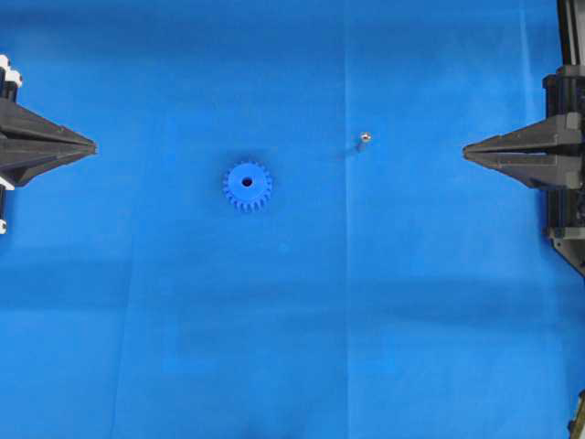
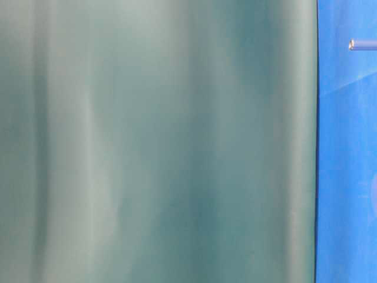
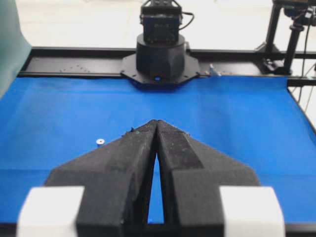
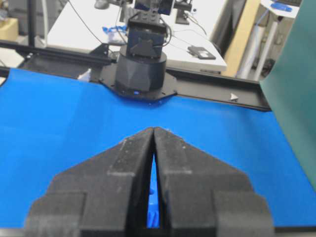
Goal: Insert the shaft placed at a random location into the center hole of the small gear at another random location.
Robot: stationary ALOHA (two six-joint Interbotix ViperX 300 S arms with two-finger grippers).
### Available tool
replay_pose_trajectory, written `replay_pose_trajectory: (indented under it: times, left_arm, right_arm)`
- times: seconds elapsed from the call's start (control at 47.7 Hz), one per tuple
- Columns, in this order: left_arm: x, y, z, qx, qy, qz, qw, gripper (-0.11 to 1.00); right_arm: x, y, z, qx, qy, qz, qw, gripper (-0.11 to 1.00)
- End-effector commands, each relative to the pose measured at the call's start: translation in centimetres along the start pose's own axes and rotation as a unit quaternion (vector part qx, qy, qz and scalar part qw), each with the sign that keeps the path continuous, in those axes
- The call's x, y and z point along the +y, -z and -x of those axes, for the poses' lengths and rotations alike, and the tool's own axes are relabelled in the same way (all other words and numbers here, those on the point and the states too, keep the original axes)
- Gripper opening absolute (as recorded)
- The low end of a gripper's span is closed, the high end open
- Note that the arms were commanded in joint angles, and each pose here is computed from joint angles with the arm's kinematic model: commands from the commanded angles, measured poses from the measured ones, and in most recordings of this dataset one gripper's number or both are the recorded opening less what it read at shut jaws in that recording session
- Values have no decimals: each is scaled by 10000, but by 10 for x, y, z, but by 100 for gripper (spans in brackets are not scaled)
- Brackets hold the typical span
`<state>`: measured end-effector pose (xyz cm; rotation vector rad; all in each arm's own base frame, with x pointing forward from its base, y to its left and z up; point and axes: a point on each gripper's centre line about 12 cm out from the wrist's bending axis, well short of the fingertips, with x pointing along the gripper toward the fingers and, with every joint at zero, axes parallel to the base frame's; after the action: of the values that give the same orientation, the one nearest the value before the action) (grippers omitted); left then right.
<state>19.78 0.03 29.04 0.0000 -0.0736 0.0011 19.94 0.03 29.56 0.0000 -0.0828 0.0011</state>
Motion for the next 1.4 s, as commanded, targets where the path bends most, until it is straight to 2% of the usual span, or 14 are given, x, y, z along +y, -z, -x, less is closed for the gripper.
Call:
replay_pose_trajectory:
  times: [0.0,0.105,0.189,0.566,0.65,0.734,0.88,0.943,1.09,1.258,1.383]
  left_arm:
    - [0,-8,-2,-115,3,39,9999,0]
    - [0,-8,-2,-115,3,46,9999,0]
    - [0,-9,-1,-107,3,39,9999,0]
    - [1,-8,-1,-107,-13,37,9999,0]
    - [1,-8,0,-107,-28,36,9999,0]
    - [2,-8,-1,-100,-43,35,9999,0]
    - [3,-7,0,-100,-66,33,9999,0]
    - [3,-7,0,-85,-82,32,9999,0]
    - [4,-5,0,-69,-105,30,9999,0]
    - [6,-4,0,-54,-145,34,9999,0]
    - [7,-4,1,-54,-176,32,9998,0]
  right_arm:
    - [-1,-5,-2,-69,31,18,10000,0]
    - [-2,-4,-5,69,48,11,10000,-5]
    - [-4,1,-7,222,109,-9,9997,-6]
    - [-36,40,-27,789,833,-275,9930,-3]
    - [-42,57,-34,1081,982,-396,9885,6]
    - [-49,74,-40,1304,1130,-497,9837,22]
    - [-57,102,-52,1503,1312,-594,9781,67]
    - [-59,112,-57,1576,1359,-611,9762,82]
    - [-64,140,-66,1819,1529,-714,9687,73]
    - [-70,165,-70,2005,1753,-818,9604,74]
    - [-72,180,-71,2161,1806,-812,9561,74]
